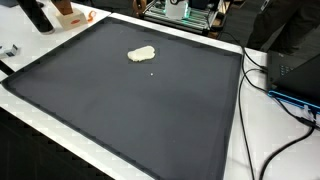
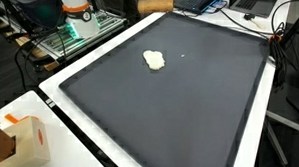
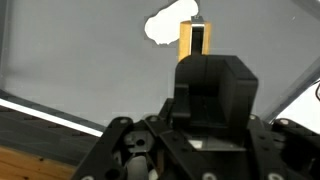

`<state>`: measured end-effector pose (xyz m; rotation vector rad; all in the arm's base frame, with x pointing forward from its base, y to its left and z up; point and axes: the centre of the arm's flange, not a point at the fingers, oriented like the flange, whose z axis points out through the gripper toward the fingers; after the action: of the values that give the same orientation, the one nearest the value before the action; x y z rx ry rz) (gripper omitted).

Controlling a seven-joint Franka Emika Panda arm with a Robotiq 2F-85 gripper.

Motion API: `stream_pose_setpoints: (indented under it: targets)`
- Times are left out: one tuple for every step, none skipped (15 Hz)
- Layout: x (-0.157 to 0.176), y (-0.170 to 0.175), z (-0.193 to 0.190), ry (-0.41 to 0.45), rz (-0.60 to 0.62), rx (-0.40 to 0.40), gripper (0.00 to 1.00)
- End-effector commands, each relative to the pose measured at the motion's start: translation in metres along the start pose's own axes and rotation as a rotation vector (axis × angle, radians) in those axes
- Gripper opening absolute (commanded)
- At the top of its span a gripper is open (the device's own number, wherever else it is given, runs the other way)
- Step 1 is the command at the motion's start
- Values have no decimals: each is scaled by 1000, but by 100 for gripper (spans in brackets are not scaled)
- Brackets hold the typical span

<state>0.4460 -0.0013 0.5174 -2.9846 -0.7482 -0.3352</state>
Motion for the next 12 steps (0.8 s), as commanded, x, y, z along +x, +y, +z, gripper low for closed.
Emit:
stream_pose_setpoints:
  targets:
    - [-8,21,27,31,60,171,24]
    - [-11,27,36,46,72,219,24]
    - [-14,32,46,55,104,266,24]
    - [-17,38,56,70,125,314,24]
    - [-19,44,66,81,160,358,24]
    - [-22,48,77,96,197,400,24]
    - [-24,51,88,104,219,434,24]
    - [-27,53,97,110,242,461,24]
    - [-29,53,106,115,261,483,24]
    - [-30,54,113,117,276,507,24]
    - [-32,55,120,116,294,526,24]
    - [-33,55,126,109,312,553,24]
